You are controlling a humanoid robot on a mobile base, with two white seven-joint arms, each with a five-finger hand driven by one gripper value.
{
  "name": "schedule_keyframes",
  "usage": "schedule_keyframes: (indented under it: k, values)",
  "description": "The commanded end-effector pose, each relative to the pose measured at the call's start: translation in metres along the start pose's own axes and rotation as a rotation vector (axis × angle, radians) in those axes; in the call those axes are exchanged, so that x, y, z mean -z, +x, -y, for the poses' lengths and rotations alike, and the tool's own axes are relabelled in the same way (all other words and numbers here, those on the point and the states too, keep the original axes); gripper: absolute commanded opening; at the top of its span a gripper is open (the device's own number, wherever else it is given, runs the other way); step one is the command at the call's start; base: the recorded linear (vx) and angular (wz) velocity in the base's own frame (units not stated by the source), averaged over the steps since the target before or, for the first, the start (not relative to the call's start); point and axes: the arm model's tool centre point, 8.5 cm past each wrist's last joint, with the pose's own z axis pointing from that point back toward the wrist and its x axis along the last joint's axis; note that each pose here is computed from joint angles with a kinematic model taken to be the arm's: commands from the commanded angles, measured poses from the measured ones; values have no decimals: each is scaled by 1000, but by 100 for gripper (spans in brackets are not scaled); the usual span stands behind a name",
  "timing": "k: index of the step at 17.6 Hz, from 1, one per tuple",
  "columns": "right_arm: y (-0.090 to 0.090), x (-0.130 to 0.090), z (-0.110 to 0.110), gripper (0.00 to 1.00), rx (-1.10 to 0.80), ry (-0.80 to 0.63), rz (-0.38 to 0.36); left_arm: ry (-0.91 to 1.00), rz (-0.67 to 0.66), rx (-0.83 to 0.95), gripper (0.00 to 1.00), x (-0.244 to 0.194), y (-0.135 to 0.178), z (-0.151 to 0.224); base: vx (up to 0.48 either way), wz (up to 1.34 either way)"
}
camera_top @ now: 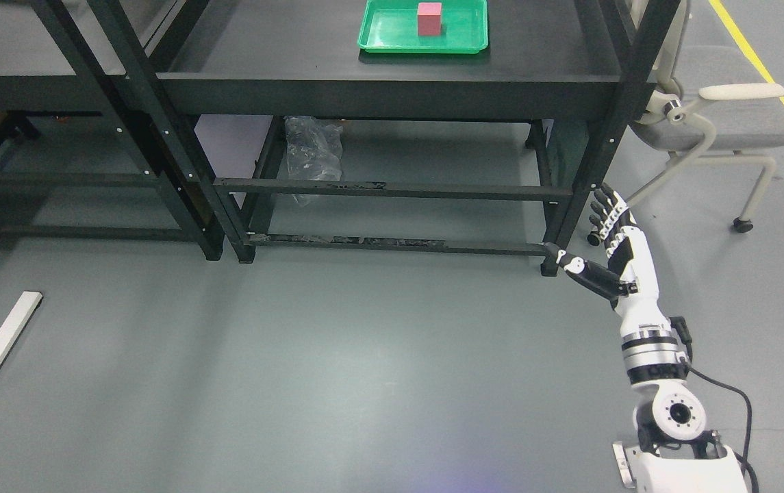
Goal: Pick pink block from left shelf to tray
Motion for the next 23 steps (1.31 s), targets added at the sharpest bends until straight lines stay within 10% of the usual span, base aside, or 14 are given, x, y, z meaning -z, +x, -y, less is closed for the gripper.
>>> schedule_keyframes:
  k: [1, 6, 23]
  values:
    - [25, 5, 17, 100, -18, -27, 102, 15, 15, -5, 100, -1, 4, -10, 0, 0]
    - [52, 5, 20, 100, -30, -35, 253, 15, 15, -5, 100, -1, 4, -10, 0, 0]
    - [75, 14, 33, 100, 66, -91, 398, 15, 17, -4, 100, -1, 4, -10, 11, 35]
